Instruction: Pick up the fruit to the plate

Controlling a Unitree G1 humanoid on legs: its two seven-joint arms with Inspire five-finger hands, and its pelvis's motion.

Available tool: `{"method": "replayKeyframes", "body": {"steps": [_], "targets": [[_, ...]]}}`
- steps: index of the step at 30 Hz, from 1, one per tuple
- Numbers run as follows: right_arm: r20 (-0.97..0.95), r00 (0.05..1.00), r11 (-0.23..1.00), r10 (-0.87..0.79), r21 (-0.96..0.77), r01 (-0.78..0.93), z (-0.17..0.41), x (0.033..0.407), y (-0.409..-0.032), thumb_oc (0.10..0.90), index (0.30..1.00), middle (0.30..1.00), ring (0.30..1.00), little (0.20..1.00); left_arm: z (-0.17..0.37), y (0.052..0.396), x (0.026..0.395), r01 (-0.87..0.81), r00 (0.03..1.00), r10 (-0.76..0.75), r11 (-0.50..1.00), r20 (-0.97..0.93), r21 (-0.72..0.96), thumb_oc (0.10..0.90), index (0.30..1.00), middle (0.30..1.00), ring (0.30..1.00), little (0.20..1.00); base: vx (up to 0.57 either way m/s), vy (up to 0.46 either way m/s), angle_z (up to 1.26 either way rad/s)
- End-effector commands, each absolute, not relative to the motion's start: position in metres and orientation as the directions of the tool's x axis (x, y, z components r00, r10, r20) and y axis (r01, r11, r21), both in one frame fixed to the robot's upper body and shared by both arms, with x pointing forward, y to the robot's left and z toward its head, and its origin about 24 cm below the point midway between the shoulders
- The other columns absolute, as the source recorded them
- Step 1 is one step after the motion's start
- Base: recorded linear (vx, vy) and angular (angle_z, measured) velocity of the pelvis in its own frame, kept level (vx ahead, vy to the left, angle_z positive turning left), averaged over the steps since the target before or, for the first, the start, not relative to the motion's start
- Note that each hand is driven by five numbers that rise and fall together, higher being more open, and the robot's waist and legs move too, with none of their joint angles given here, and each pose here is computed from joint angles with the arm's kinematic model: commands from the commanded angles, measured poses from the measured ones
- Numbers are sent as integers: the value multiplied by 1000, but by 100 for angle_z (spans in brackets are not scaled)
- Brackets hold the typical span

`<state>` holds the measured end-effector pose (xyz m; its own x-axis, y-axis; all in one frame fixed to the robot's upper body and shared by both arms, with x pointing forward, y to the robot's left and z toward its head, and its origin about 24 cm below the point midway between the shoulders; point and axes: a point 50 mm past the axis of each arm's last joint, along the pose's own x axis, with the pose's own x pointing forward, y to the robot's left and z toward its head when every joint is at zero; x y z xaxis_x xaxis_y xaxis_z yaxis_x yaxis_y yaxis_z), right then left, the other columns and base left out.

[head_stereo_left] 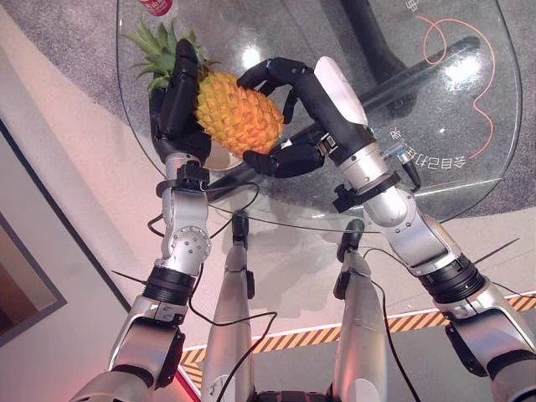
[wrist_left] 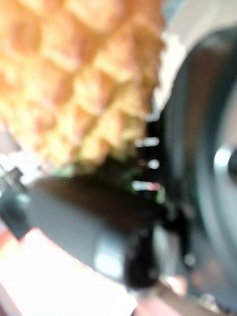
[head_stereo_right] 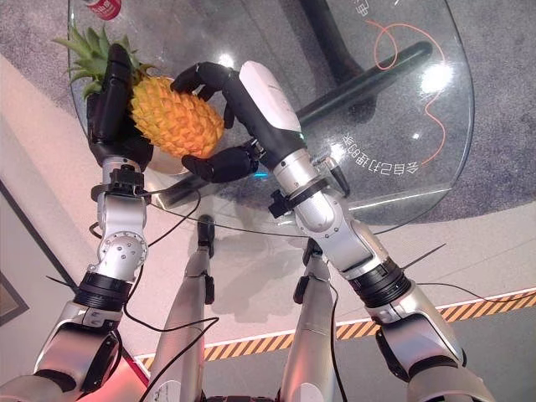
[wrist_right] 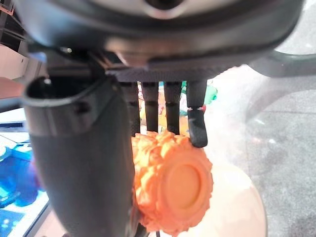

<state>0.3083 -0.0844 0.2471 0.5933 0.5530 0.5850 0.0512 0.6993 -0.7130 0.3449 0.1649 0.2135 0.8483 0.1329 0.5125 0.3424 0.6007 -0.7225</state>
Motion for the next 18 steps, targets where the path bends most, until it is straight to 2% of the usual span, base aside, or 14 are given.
{"method": "replayKeyframes", "body": {"steps": [1,4,5,6,7,8,18], "targets": [[773,188,772,606,-628,95,310,254,-54,100,300,300,300,200,289,129,315,620,590,14,633,808,-464,100,300,300,300,200,0,0,0],[783,192,781,592,-616,102,312,255,-57,100,300,300,300,200,290,130,314,614,583,20,644,812,-457,100,300,300,300,200,0,0,0],[787,193,786,586,-610,101,313,255,-57,298,469,469,469,398,291,130,314,611,582,23,648,813,-456,100,300,300,300,200,0,0,0],[792,194,791,579,-603,104,313,255,-58,575,707,707,707,675,291,131,314,606,582,27,652,813,-455,100,300,300,300,200,0,0,0],[792,198,792,577,-603,102,312,256,-58,762,867,867,867,862,290,131,314,601,584,31,655,811,-458,100,300,300,300,200,0,0,0],[794,202,793,574,-600,103,312,256,-58,800,900,900,900,900,290,132,314,597,583,36,658,811,-459,100,300,300,300,200,0,0,0],[818,202,815,539,-567,118,314,257,-62,800,900,900,900,900,291,135,313,581,579,61,669,813,-464,100,300,300,300,200,0,0,0]]}}
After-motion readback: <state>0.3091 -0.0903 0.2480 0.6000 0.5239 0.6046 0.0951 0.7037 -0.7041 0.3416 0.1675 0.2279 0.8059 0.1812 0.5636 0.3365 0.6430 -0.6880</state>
